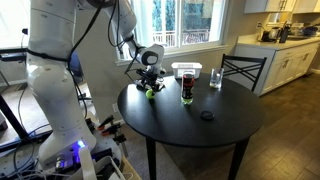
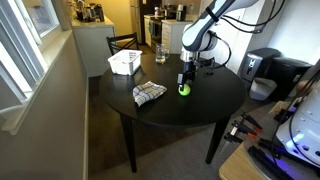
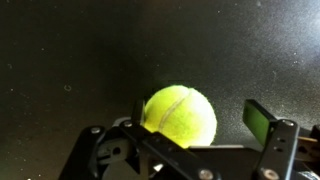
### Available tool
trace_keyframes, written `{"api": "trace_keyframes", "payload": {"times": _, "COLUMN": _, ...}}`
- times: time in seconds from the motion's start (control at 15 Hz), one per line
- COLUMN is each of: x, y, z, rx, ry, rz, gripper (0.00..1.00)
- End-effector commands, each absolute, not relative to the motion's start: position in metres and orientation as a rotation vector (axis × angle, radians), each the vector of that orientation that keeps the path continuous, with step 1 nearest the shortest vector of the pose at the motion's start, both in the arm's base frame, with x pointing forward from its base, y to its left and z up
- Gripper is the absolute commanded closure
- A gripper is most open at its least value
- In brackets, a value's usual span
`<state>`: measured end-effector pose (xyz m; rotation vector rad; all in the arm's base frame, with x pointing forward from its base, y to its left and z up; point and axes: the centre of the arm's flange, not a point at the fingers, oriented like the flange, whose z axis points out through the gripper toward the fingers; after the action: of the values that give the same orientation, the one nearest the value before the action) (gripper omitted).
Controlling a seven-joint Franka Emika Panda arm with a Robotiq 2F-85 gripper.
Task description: Pick up the tennis ball and put it inside the tennis ball saver on the table
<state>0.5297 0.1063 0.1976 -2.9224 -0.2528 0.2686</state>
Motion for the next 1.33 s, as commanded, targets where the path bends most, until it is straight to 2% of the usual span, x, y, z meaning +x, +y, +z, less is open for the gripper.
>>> {"api": "trace_keyframes", "payload": {"times": 0.0, "x": 0.527, "y": 0.1, "z": 0.195, "rx": -2.937, "ry": -0.257, "rz": 0.232, "gripper": 0.0}}
{"api": "trace_keyframes", "payload": {"times": 0.53, "x": 0.529, "y": 0.094, "z": 0.192, "rx": -2.971, "ry": -0.278, "rz": 0.204, "gripper": 0.0}}
{"api": "trace_keyframes", "payload": {"times": 0.6, "x": 0.529, "y": 0.094, "z": 0.191, "rx": -2.967, "ry": -0.291, "rz": 0.201, "gripper": 0.25}}
{"api": "trace_keyframes", "payload": {"times": 0.67, "x": 0.528, "y": 0.095, "z": 0.19, "rx": -2.968, "ry": -0.294, "rz": 0.203, "gripper": 0.26}}
{"api": "trace_keyframes", "payload": {"times": 0.93, "x": 0.527, "y": 0.095, "z": 0.188, "rx": -2.967, "ry": -0.304, "rz": 0.204, "gripper": 0.53}}
{"api": "trace_keyframes", "payload": {"times": 1.0, "x": 0.527, "y": 0.096, "z": 0.189, "rx": -2.967, "ry": -0.307, "rz": 0.203, "gripper": 0.58}}
{"api": "trace_keyframes", "payload": {"times": 1.27, "x": 0.512, "y": 0.103, "z": 0.211, "rx": -2.972, "ry": -0.355, "rz": 0.189, "gripper": 0.61}}
